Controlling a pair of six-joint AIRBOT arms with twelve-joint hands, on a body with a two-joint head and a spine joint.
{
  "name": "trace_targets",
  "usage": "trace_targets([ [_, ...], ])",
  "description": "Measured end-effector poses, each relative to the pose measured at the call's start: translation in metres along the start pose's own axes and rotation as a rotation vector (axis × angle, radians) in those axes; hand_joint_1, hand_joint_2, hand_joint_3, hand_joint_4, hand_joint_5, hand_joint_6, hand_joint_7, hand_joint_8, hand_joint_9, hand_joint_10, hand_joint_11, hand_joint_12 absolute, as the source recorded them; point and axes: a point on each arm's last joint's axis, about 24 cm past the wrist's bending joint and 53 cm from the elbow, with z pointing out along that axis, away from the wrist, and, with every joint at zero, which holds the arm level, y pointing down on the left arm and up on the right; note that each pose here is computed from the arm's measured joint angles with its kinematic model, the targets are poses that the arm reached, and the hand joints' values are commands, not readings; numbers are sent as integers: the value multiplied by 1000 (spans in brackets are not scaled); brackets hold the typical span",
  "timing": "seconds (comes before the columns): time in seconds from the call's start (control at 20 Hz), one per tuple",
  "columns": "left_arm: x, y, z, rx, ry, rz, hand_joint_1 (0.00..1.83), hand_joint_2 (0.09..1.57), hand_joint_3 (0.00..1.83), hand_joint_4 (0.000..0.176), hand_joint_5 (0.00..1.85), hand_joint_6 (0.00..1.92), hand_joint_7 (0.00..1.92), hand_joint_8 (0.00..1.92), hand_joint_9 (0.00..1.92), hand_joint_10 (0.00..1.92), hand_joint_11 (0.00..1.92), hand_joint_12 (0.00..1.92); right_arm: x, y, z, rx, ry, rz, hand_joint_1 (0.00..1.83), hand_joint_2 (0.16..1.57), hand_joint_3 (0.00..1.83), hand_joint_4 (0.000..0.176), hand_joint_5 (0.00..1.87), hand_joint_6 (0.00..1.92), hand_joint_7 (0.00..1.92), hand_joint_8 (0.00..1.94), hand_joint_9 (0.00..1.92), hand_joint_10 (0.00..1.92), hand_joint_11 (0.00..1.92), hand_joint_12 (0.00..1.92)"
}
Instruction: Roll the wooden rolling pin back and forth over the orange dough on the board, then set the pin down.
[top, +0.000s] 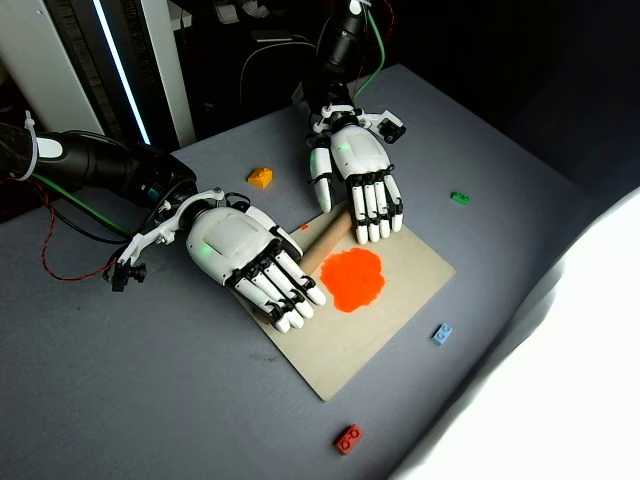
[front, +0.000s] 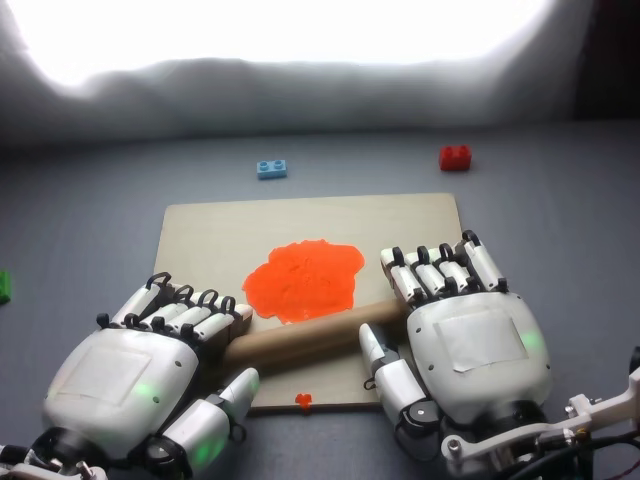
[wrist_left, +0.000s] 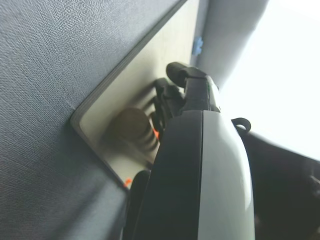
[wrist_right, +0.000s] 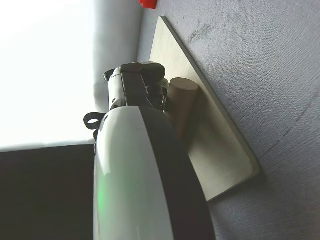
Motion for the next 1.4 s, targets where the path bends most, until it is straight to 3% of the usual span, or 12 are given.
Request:
trace_targets([
  [0.75, -3, -7, 13, 39, 15, 21, 0, 1571, 89, 0, 415, 1, 478, 0, 379, 1, 0, 647, -3, 2, 1, -5, -6, 2, 0, 1570, 8, 0, 371, 3, 467, 1, 453, 10, 0, 1003],
  [1.4, -8, -10, 18, 47, 30, 33, 0, 1571, 87, 0, 453, 10, 513, 7, 412, 9, 0, 741, -3, 3, 2, -5, -7, 2, 0, 1571, 5, 0, 367, 7, 463, 2, 447, 5, 0, 1020],
])
